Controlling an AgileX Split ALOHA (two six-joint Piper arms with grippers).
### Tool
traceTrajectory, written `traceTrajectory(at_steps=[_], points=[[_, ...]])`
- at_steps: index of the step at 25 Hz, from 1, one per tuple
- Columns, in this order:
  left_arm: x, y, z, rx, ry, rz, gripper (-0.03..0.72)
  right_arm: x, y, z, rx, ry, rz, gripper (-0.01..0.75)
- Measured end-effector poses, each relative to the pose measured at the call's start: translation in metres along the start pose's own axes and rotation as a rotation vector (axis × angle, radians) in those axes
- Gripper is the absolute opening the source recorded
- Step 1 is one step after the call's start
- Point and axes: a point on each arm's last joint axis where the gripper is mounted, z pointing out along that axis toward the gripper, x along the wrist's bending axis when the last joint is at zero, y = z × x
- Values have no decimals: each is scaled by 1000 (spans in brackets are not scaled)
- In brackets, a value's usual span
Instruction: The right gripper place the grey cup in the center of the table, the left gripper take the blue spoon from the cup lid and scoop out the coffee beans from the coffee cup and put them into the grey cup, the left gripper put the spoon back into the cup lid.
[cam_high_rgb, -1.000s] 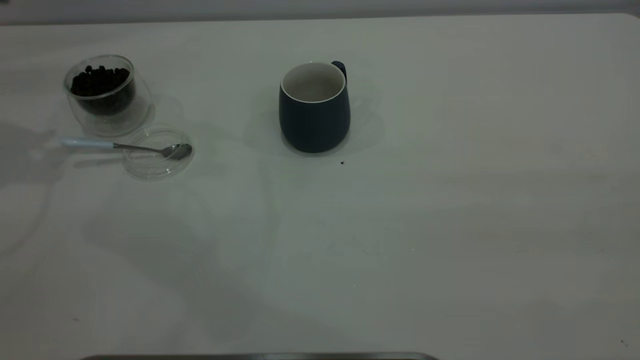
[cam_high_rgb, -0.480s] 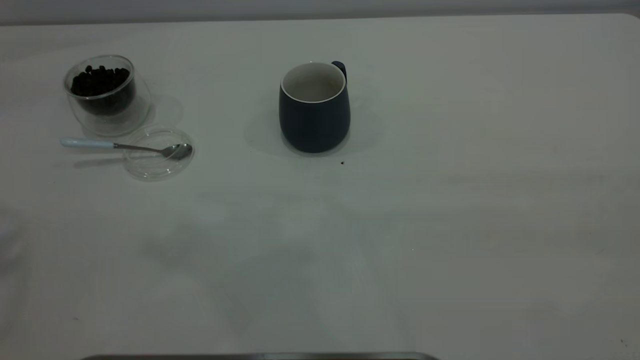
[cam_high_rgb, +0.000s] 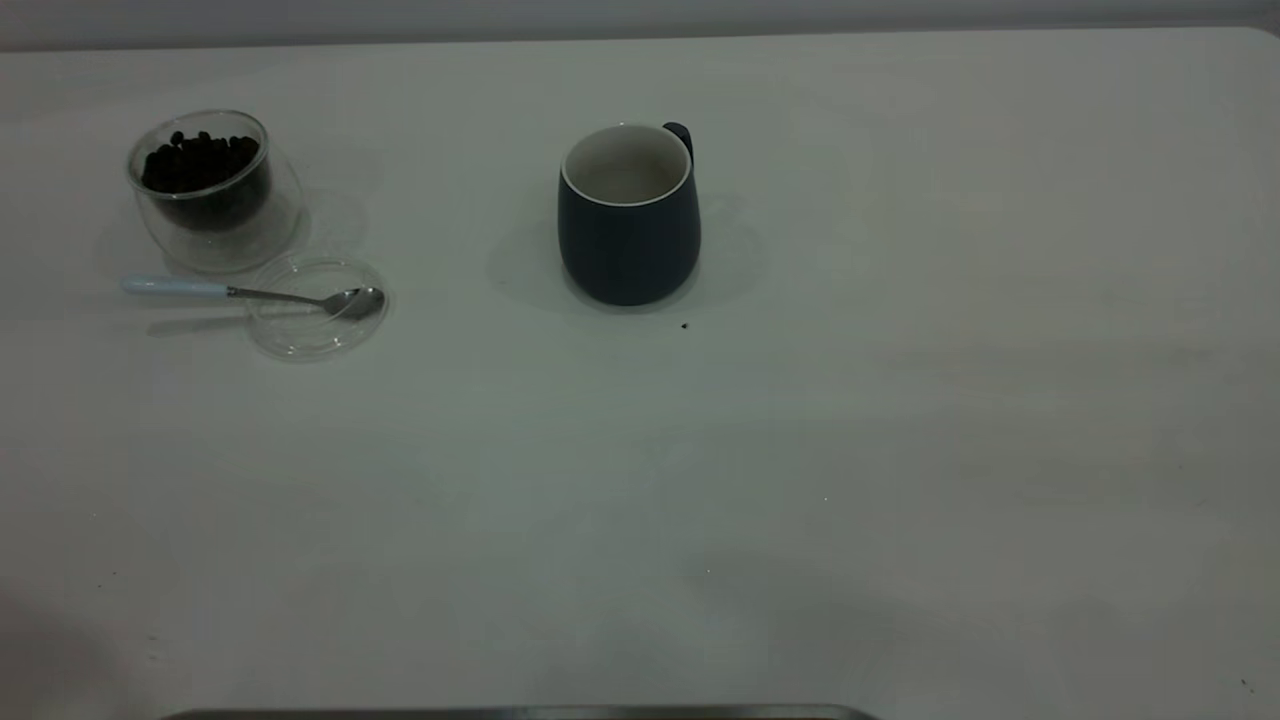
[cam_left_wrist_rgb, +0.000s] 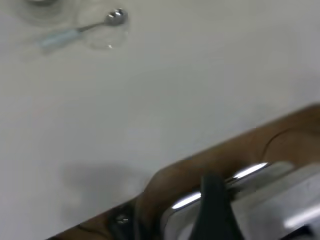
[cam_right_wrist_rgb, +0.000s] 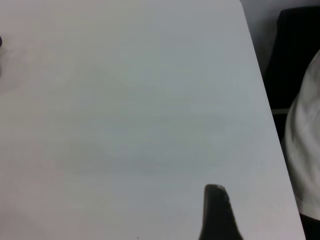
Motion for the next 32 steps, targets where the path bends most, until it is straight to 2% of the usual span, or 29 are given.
traceTrajectory(at_steps=[3,7,9,15,23,29,32], points=[[-9,-30,-8,-28,72,56,592,0,0,0,0,0,0,459],[-7,-68,-18,-105,211,-2,592,0,0,0,0,0,0,459],[-7,-81,-20,-145,248,-33,592,0,0,0,0,0,0,459],[-12,-105,-27,-289,263,-120,592,0,0,0,0,0,0,459],[-4,-125,11,-228,274,-138,592,0,0,0,0,0,1,459],[-5,-138,9,-294,367,-202,592,0,0,0,0,0,1,459],[-8,-148,8,-337,378,-202,592,0,0,0,0,0,0,459]])
